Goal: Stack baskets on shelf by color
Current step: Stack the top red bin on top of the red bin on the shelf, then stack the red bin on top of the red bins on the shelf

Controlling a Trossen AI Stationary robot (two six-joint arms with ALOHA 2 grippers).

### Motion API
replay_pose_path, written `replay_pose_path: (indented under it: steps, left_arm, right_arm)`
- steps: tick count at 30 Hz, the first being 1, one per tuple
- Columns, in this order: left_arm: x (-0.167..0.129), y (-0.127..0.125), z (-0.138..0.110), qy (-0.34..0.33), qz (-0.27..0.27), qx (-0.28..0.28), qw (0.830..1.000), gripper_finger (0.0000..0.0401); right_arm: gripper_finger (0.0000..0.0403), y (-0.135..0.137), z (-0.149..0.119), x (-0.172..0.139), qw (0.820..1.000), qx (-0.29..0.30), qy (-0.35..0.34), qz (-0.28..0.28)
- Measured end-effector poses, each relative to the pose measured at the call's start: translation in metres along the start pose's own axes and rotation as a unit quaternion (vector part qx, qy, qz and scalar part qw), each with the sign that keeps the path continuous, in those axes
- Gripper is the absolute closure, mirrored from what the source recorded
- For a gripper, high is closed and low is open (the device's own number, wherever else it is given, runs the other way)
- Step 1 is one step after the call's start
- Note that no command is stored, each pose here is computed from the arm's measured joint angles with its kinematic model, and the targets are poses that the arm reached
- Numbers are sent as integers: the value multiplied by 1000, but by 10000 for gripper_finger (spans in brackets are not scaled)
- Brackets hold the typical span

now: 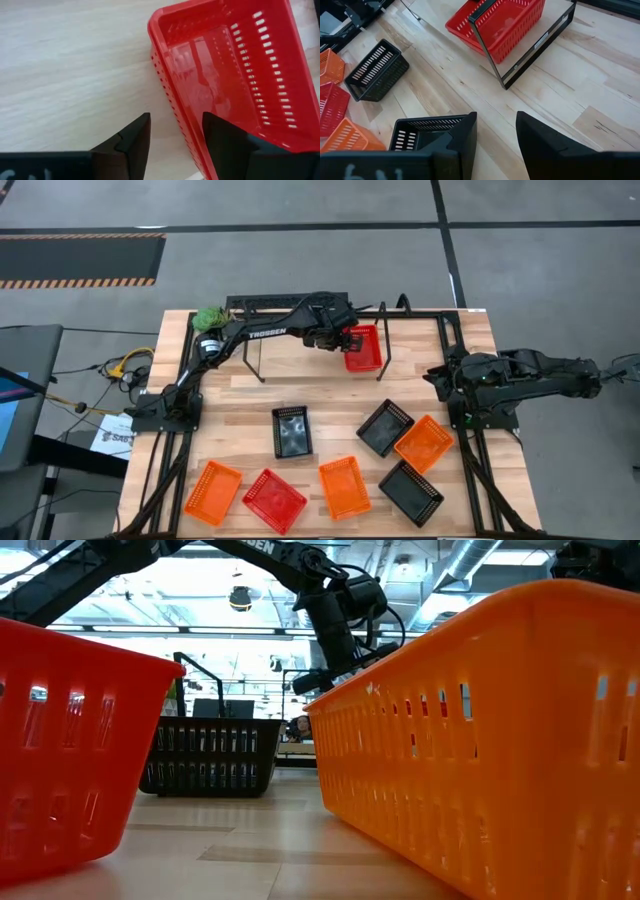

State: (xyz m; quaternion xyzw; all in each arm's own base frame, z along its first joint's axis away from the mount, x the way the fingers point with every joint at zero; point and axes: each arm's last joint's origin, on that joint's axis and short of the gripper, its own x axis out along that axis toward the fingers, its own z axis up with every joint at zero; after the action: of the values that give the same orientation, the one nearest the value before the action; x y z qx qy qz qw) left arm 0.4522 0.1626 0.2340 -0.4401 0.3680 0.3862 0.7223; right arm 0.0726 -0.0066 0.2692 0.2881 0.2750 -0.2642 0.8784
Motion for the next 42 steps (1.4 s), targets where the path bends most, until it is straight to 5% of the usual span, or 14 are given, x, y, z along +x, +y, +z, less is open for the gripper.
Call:
replay_pose_path:
  steps: [14, 20, 29, 36, 42]
  left_arm:
    - [0, 5, 7, -16, 12, 1, 1000, 235]
    - [-4, 2, 7, 6, -22, 10, 1000, 235]
    - [-77, 2, 9, 13, -67, 70, 995, 235]
    - [-180, 10, -63, 122, -24, 223, 967, 235]
    - [-243, 12, -142, 116, 30, 296, 948, 235]
  right_arm:
    - [243, 0, 0, 0, 1000, -1, 0, 0]
    - [243, 0, 0, 0, 1000, -2, 0, 0]
    - [243, 0, 0, 0, 1000, 0, 0, 0]
    - [243, 0, 0, 0, 1000, 0, 1, 0]
    - [243, 0, 0, 0, 1000, 0, 0, 0]
